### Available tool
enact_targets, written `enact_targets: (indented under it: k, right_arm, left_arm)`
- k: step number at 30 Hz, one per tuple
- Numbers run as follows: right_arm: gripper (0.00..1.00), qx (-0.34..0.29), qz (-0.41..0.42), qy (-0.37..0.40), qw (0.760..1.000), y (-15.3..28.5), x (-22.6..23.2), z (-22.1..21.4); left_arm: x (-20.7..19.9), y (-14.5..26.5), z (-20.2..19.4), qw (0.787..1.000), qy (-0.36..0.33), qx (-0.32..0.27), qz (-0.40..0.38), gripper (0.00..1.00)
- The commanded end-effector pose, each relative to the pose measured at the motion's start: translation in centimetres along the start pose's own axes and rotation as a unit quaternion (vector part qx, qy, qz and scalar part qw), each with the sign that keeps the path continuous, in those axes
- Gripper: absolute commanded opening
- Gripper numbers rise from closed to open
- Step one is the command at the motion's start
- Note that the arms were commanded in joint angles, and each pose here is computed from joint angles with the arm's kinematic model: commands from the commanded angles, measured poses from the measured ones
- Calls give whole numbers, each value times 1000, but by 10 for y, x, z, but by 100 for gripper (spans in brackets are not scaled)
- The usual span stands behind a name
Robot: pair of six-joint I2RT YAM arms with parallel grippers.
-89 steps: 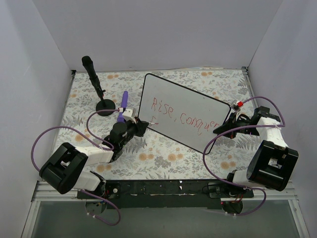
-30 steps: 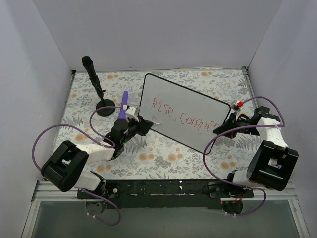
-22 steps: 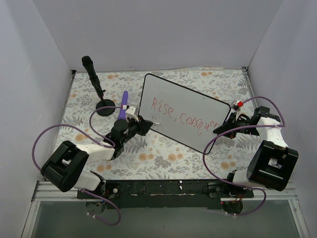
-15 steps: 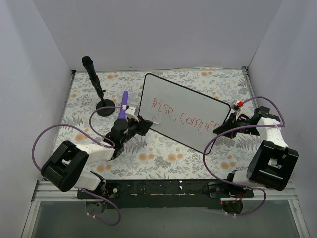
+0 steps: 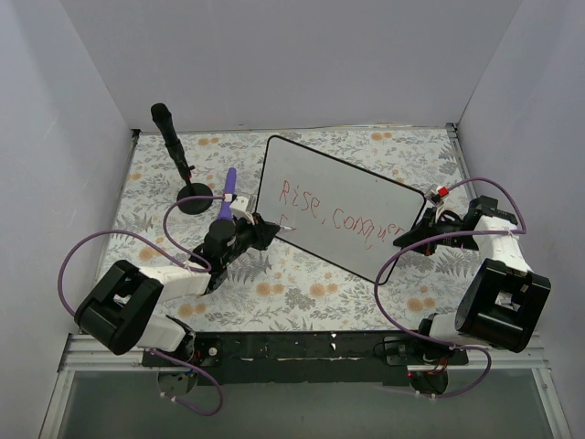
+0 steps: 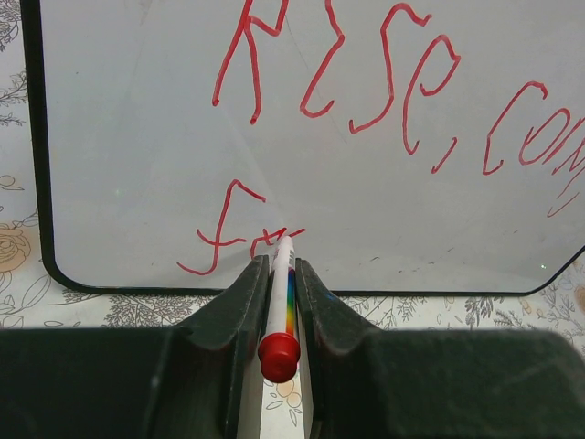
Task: Write a sentence on the whiteboard
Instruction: Write with the whiteboard marker without the cap on the whiteboard.
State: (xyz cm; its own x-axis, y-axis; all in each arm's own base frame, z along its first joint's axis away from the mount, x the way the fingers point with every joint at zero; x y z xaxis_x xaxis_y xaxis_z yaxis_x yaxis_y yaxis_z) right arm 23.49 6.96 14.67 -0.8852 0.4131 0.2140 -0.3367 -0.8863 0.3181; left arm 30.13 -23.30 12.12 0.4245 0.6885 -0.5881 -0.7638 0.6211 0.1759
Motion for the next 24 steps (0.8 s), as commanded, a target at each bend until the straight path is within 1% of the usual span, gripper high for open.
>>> enact_targets:
  k: [1, 15, 24]
  right_arm:
    - [1, 22, -7, 39, 999, 1, -5, -6]
    - [1, 22, -8, 41, 999, 1, -5, -5]
    - [1, 22, -8, 41, 999, 1, -5, -5]
  left_arm:
    - [10, -1, -4, 1000, -6, 6, 15, 0]
    - [3, -5, -7, 1000, -1, 17, -4, 0]
    - [-7, -11, 6, 1000, 2, 1, -20, 0]
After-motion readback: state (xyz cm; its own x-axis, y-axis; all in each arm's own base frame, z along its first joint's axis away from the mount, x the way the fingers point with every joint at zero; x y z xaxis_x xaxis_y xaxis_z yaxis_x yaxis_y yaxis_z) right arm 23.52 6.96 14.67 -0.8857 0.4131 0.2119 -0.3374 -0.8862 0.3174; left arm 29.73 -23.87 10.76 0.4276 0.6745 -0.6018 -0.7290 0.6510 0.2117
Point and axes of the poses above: each gripper's point midway between its finger pads, its own y axis back along the fingers, its own x axis along the line the jaws close on, z = x × y, the point moved 1 cm from there along y, back along the fingers, and after that the axes turned 13 degrees about y, right-handed, at the moved point
